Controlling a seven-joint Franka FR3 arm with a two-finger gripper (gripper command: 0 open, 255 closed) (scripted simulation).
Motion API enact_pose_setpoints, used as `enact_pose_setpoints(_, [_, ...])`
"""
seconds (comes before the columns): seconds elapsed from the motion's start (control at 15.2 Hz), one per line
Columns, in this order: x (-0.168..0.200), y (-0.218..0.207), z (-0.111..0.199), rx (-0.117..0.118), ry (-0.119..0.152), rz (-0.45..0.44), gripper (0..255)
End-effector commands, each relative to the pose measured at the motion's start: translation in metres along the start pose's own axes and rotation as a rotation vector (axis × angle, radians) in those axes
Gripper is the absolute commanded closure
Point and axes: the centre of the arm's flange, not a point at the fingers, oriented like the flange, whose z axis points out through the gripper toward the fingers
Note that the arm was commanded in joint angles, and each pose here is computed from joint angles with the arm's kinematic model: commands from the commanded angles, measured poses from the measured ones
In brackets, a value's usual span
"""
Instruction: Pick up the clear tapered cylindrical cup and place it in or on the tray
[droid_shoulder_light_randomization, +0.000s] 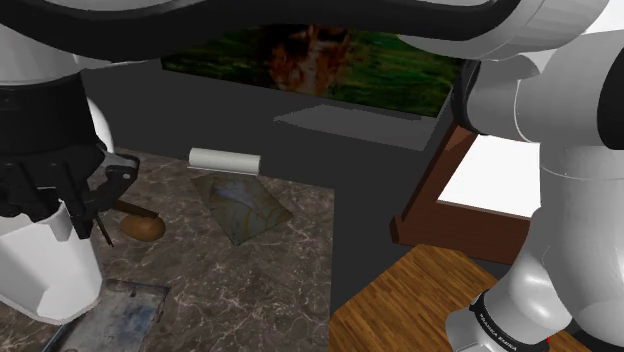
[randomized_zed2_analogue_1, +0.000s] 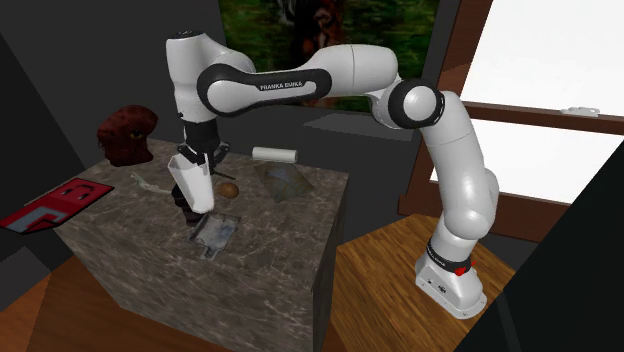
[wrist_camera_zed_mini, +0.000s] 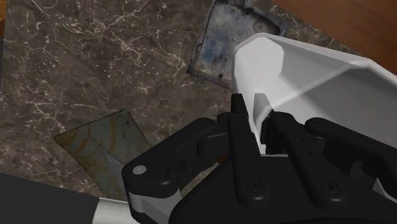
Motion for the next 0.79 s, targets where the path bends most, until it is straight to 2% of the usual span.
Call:
enact_pose_setpoints(0.0, [-0.001,0.001,0.010,0.001,0.000,0.000,255])
enact_pose_setpoints(0.73, [-0.004,0.007,0.067,0.001,0.000,0.000,255])
